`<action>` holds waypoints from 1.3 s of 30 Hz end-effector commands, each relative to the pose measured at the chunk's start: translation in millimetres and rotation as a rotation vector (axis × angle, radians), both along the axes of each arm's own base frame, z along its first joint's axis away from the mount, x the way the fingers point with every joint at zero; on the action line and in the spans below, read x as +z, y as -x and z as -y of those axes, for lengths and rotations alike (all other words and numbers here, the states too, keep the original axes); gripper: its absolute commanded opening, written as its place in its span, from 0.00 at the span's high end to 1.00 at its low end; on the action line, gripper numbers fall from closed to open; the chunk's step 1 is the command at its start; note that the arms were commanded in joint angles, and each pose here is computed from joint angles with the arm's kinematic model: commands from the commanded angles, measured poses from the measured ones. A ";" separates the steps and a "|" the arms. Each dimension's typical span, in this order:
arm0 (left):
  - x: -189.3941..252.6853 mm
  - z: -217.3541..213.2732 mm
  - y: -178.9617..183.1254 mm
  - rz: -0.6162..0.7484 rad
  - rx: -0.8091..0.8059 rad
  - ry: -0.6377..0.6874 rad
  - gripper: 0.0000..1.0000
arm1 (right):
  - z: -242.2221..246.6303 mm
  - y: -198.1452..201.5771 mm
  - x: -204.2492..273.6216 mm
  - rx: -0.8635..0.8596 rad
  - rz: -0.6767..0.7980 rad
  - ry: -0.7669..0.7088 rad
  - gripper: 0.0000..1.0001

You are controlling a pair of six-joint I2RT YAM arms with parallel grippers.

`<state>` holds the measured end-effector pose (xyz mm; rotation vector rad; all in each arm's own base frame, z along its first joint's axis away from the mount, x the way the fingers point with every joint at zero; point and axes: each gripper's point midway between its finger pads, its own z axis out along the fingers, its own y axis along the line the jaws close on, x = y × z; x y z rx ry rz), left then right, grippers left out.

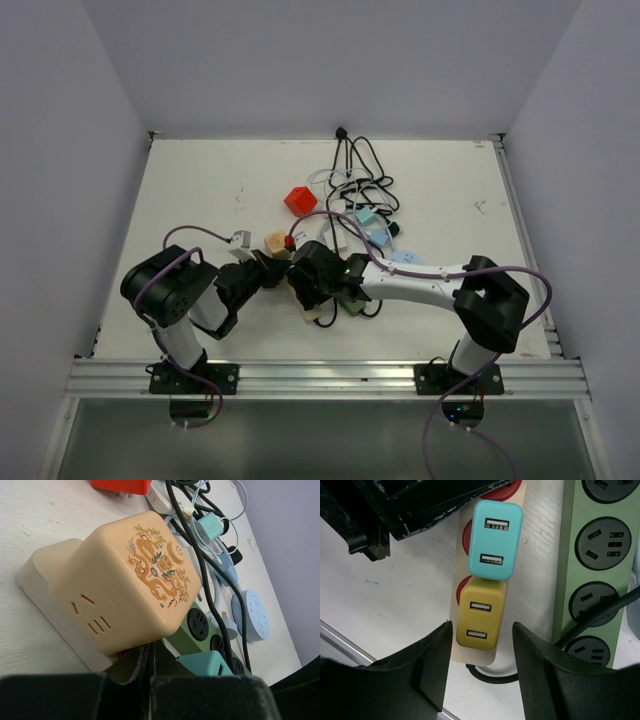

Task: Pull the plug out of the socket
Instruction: Remove the plug from the socket.

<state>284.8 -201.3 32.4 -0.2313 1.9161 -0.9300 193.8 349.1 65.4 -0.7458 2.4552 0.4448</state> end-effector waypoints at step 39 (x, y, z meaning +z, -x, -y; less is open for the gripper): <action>-109.5 -61.2 60.0 -0.384 0.057 -0.301 1.00 | -11.2 -12.1 22.1 -0.027 0.160 0.106 1.00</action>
